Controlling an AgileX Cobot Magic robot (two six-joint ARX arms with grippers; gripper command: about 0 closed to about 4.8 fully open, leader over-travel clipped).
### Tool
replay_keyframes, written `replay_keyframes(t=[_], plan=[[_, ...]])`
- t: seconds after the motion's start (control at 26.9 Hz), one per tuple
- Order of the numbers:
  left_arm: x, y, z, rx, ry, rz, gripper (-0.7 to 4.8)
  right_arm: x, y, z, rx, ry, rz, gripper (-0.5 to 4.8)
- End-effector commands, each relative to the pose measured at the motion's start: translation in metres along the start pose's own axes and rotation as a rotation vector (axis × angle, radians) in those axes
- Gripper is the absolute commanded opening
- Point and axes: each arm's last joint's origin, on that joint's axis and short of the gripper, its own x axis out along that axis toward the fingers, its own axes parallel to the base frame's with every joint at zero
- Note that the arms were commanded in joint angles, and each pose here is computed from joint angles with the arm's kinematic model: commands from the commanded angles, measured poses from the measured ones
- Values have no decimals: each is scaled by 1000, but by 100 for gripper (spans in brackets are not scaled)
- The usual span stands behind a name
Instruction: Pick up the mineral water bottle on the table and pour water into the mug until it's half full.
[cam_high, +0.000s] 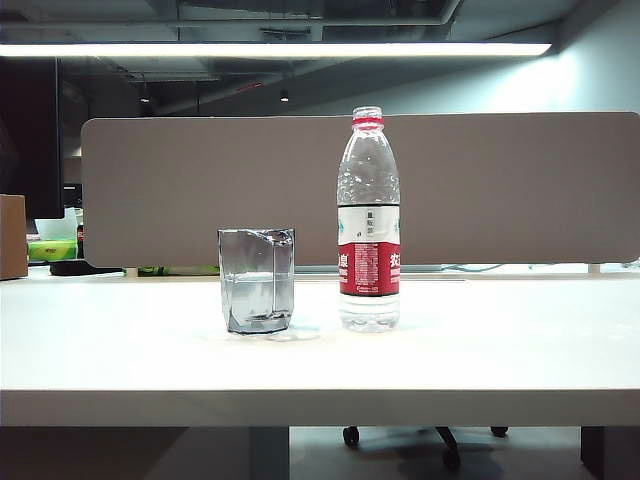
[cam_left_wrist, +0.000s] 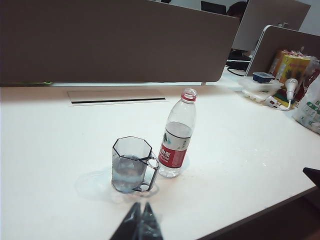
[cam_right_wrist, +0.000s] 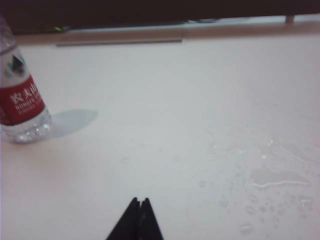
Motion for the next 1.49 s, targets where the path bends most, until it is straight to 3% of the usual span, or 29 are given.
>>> replay_keyframes(t=[0.04, 0.33, 0.37, 0.48, 0.63, 0.67, 0.78, 0.97, 1.19, 1.49], plan=[[0, 0, 2, 11, -10, -5, -5, 0, 0, 5, -7, -61, 8, -5], [0, -1, 2, 12, -10, -6, -5, 0, 0, 5, -6, -53, 7, -5], [0, -1, 2, 36, -12, -5, -5, 0, 0, 5, -6, -53, 7, -5], [0, 0, 5, 216, -45, 22, -5, 0, 0, 5, -6, -53, 7, -5], [9, 7, 8, 392, -170, 64, -5, 0, 0, 4, -6, -52, 7, -5], [18, 16, 3, 417, -221, 136, -5, 0, 0, 4, -6, -52, 7, -5], [38, 39, -25, 371, -256, 322, -5, 0, 0, 4, -6, -51, 7, -5], [53, 60, -58, 310, -284, 481, -5, 0, 0, 4, -6, -51, 8, -5], [67, 75, -93, 258, -239, 478, -5, 0, 0, 4, -6, -49, 7, -5], [74, 83, -115, 223, -177, 485, -5, 0, 0, 4, -6, -49, 8, -5]])
